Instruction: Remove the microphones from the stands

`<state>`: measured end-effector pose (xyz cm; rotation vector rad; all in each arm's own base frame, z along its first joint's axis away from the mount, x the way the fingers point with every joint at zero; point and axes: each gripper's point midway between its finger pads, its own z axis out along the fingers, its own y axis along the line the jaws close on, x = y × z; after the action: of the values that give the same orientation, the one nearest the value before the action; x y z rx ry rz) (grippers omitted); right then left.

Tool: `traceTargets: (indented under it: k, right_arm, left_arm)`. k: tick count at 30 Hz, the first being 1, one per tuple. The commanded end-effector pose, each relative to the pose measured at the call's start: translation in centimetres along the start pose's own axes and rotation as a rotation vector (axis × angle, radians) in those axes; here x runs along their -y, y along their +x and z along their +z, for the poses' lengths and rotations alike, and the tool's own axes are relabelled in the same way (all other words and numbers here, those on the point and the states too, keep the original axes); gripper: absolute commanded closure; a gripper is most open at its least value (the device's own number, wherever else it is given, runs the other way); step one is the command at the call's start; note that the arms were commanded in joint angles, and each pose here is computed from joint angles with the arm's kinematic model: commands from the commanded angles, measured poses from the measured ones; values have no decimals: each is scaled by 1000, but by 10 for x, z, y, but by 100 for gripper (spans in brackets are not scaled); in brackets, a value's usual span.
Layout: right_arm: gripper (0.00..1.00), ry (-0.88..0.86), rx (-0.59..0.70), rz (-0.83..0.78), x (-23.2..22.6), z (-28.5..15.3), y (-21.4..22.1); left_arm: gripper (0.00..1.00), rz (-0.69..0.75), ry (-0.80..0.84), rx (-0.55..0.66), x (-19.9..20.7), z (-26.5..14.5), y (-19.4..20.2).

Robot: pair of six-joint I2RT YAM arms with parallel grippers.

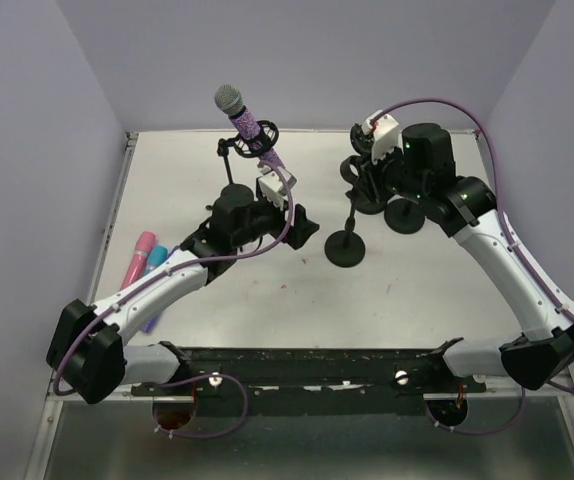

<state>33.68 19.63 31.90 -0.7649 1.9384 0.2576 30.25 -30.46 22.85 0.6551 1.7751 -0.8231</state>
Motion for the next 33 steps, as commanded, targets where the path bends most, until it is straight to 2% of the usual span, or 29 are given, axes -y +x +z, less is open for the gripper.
traceTargets:
  k: [1, 4, 12, 18, 24, 29, 33]
  right_arm:
    - [99, -117, -208, 38, -29, 18, 70]
    - [99, -139, -285, 66, -36, 26, 96]
    - [99, -148, -386, 97, -45, 34, 141]
    - [99, -139, -375, 139, -48, 35, 144]
    - [99, -83, -285, 172, -39, 57, 127]
    - [99, 12, -68, 160, -14, 83, 69]
    - [99, 43, -2, 142, -2, 104, 37]
  left_arm:
    - [2, -4, 42, 17, 11, -27, -9]
    - [2, -1, 26, 17, 9, -38, -11]
    - [2, 16, -3, 16, 4, -61, -5]
    - [2, 21, -21, 23, -3, -68, -2]
    - [2, 58, -50, 7, -7, -79, -2]
    - [2, 149, -81, 40, -6, -106, -14]
    - [1, 176, -61, -5, 0, -124, -6]
